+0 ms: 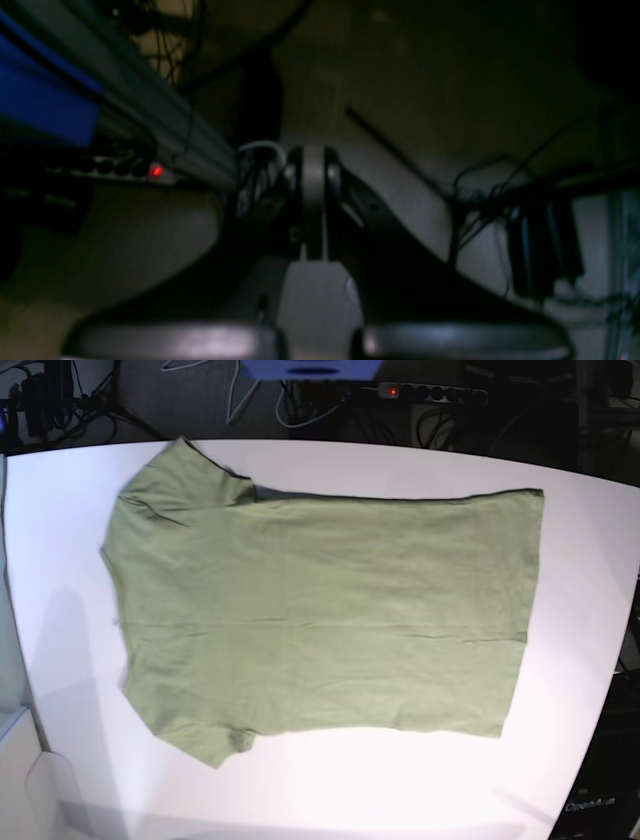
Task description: Fold the T-shirt properly
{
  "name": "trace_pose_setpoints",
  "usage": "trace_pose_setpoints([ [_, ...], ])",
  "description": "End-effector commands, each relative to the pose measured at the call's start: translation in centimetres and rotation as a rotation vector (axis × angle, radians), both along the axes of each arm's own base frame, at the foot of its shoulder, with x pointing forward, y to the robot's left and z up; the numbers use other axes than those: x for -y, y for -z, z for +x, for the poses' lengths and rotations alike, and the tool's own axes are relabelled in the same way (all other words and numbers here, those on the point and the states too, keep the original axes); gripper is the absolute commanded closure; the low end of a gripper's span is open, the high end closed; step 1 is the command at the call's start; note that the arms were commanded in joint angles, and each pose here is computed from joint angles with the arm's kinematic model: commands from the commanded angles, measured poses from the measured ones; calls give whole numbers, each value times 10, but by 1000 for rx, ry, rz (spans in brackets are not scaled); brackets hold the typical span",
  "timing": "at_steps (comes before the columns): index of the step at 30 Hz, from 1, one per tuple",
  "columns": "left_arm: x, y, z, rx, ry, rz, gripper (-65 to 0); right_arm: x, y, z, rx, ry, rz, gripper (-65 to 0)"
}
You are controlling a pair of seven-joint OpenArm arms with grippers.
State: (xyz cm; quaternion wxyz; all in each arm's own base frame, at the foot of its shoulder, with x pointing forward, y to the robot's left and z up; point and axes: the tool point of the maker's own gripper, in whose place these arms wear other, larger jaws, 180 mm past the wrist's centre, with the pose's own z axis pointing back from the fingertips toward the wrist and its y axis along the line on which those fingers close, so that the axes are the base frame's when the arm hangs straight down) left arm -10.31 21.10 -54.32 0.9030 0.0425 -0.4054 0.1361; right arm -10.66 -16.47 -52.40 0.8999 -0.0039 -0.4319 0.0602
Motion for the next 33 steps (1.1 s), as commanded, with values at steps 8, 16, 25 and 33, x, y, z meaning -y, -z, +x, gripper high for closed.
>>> trace_pose_setpoints([
  [8, -4, -23, -9, 71, 2, 10, -6, 3, -49, 0, 140, -50, -27, -7],
  [16, 5, -71, 16, 264, 40, -9, -6, 0, -74, 17, 207, -76, -35, -7],
  [25, 12, -121, 87, 282, 108, -131, -6, -2, -109, 69, 263, -108, -74, -7],
  [33, -4, -172, 137, 351, 153, -74, -6, -6, -142, 114, 319, -124, -100, -6],
])
